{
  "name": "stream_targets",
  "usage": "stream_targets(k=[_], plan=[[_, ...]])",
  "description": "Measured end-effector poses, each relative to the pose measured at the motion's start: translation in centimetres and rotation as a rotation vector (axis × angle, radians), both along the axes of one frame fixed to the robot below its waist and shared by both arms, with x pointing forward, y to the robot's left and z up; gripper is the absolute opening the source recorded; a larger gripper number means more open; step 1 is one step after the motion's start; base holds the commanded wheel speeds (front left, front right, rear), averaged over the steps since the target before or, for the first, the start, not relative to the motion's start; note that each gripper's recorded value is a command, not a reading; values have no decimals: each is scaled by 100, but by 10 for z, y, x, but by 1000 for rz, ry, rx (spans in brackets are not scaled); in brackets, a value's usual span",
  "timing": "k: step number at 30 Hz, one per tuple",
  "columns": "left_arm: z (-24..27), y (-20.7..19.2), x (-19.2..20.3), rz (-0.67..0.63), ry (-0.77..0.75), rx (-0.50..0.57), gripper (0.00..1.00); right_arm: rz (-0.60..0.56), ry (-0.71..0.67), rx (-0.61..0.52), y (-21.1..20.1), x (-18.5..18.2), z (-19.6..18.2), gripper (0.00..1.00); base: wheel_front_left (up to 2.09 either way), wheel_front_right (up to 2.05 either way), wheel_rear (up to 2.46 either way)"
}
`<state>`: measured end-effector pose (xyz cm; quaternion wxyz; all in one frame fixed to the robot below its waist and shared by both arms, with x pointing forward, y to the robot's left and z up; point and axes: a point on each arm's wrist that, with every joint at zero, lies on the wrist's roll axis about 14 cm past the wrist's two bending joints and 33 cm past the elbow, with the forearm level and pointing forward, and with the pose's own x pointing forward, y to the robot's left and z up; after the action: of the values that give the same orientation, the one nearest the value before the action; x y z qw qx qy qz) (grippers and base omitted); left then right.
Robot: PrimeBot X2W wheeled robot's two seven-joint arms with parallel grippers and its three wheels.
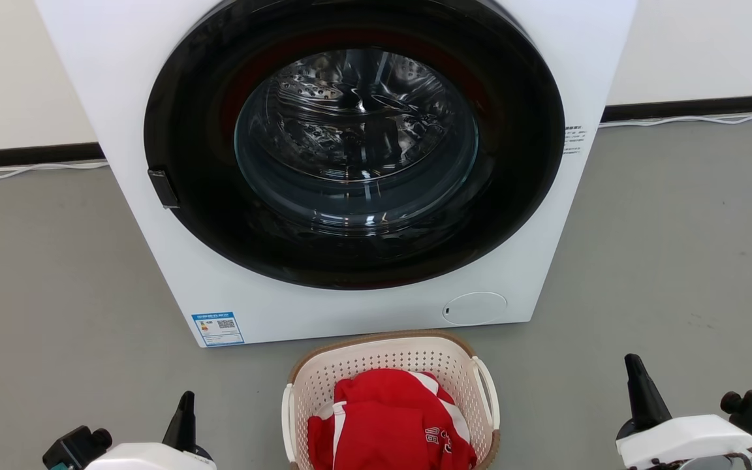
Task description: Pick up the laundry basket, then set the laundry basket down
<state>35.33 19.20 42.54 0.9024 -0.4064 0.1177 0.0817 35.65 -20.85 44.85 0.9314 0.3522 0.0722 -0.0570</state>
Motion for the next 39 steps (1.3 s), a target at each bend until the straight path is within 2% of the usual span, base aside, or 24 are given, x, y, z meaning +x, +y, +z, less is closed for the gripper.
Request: stream_targets(k=[39], plan=[[24,-2,11,55,-84,-415,0,-78,-43,482,0,8,11,0,0,0,0]])
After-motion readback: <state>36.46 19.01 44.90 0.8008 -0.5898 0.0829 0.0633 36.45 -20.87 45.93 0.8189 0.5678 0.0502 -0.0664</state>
